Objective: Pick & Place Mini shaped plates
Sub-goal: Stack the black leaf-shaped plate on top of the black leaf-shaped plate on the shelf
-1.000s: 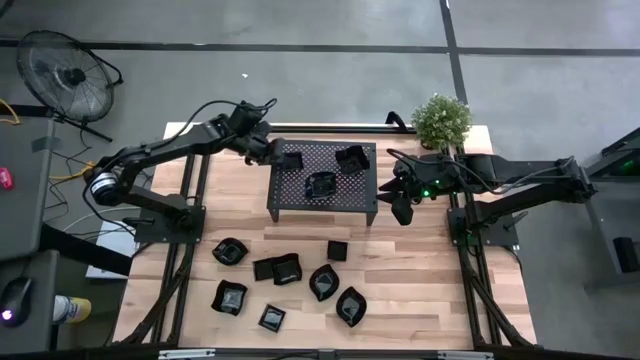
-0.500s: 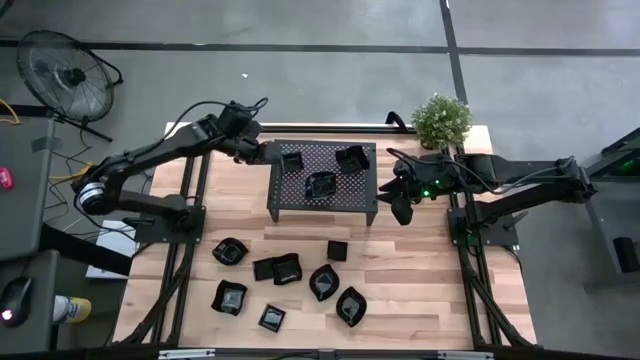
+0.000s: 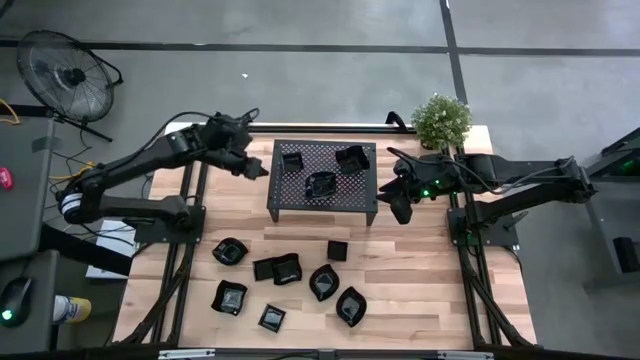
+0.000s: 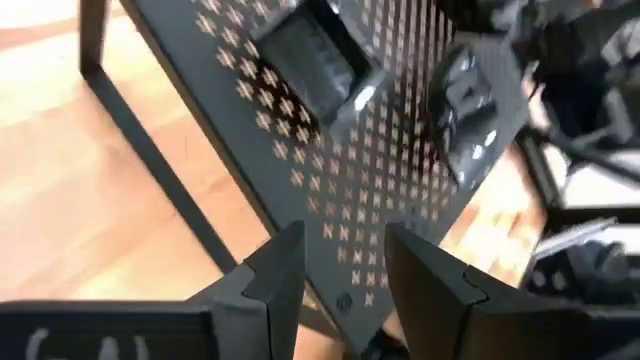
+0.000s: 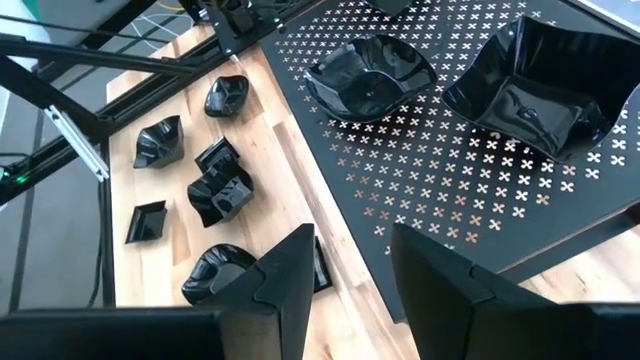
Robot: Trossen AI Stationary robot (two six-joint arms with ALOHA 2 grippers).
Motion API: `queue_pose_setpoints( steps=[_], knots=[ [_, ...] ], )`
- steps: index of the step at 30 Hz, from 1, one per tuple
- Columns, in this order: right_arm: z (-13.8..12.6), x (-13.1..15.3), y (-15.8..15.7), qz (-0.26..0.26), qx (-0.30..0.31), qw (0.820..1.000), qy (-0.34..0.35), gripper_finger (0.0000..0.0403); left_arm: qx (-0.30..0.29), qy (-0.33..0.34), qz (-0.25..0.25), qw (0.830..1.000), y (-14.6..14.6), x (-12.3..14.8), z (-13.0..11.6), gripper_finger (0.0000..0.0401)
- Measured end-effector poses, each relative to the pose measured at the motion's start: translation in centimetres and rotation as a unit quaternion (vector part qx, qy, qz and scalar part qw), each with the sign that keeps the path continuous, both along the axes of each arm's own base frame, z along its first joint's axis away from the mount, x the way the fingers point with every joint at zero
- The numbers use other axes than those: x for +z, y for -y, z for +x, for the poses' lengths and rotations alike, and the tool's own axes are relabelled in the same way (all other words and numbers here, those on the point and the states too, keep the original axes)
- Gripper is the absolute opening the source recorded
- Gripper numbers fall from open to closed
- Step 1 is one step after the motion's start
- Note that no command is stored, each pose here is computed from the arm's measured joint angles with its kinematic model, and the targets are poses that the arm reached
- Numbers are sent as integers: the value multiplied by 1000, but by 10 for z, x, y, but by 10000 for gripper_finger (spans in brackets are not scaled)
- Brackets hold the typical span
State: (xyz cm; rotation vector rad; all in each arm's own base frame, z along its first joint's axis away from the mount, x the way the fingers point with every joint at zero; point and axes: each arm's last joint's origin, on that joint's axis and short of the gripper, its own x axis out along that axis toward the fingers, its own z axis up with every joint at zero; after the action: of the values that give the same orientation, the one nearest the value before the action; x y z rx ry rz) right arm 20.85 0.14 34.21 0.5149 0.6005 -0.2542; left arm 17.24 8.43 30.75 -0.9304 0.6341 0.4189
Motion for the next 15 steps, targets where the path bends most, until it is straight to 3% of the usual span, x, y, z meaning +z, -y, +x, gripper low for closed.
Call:
queue_pose_setpoints(
  steps=[11, 15],
  knots=[
    [-3, -4, -2, 43, -9, 999, -26, 130, -134, -16, 5, 991, 60, -1, 16, 136],
    [-3, -4, -6, 52, -6, 998, -25, 130, -165, -67, -2, 984, 80, -8, 11, 136]
  ],
)
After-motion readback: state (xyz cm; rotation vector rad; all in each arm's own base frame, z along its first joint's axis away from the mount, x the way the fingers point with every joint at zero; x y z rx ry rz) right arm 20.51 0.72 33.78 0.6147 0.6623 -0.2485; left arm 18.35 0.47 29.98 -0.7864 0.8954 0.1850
